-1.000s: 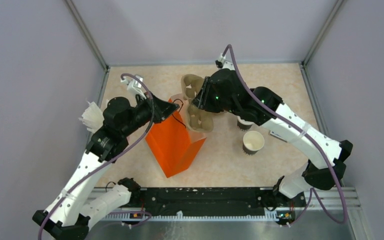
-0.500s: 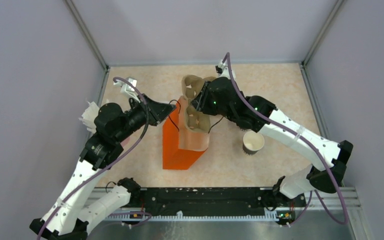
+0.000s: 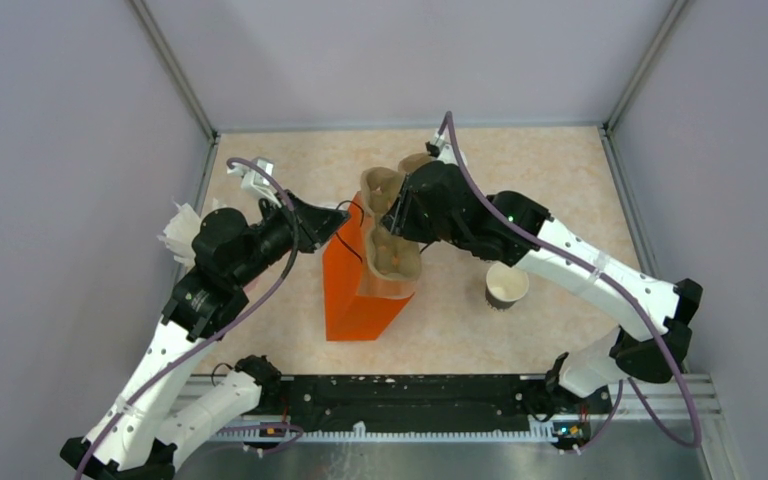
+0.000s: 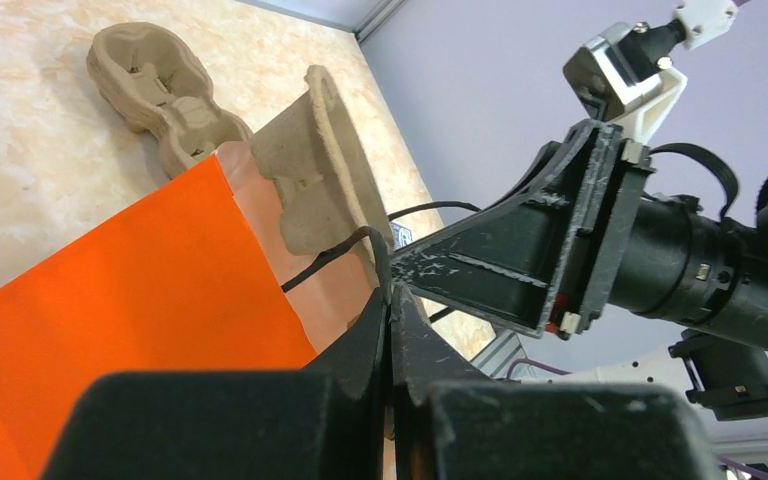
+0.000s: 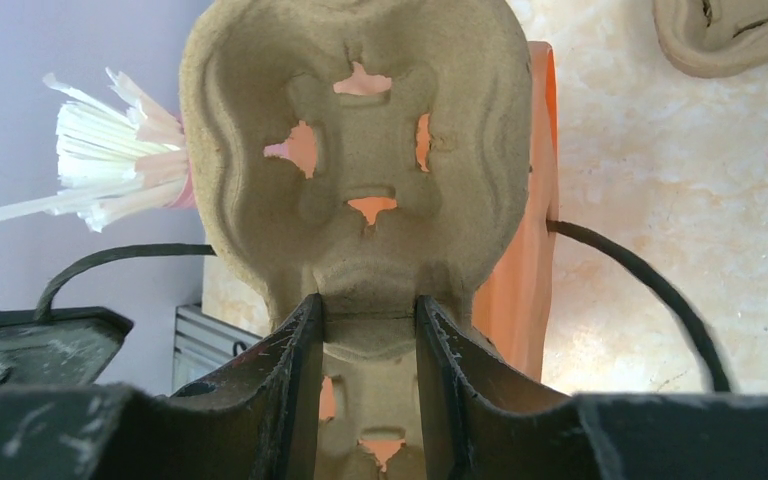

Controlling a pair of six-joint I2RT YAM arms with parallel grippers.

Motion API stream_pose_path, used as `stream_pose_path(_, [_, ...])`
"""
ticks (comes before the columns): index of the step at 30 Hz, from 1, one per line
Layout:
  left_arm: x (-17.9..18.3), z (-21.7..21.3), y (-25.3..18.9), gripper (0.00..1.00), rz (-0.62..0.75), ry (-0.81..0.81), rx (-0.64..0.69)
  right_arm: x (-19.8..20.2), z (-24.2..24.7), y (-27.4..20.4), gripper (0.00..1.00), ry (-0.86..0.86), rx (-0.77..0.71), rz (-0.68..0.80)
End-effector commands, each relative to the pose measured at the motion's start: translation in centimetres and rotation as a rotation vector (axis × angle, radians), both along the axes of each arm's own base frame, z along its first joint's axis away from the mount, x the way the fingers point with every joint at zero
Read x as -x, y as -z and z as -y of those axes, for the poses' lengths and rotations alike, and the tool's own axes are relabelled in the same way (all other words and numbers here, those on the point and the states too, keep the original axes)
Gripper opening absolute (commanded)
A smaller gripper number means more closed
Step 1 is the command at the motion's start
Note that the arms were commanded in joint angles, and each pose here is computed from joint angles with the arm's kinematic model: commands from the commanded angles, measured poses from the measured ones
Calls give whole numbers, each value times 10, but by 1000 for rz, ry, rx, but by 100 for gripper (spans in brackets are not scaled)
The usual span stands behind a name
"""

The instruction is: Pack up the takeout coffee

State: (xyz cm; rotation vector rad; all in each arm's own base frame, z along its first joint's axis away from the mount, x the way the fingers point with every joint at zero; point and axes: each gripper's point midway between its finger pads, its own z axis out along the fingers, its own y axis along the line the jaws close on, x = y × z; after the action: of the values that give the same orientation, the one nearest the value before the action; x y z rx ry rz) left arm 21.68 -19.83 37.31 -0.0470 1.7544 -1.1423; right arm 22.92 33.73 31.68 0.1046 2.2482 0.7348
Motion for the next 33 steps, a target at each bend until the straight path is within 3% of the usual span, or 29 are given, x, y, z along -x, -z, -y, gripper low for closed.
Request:
stream_pose_path(1, [-2, -4, -11, 0, 43, -27, 16, 9, -3, -19, 30, 3, -48, -21])
stream_pose_path(33, [7, -9, -16, 0, 62, -18, 8, 0, -27, 11, 30, 8, -30, -38])
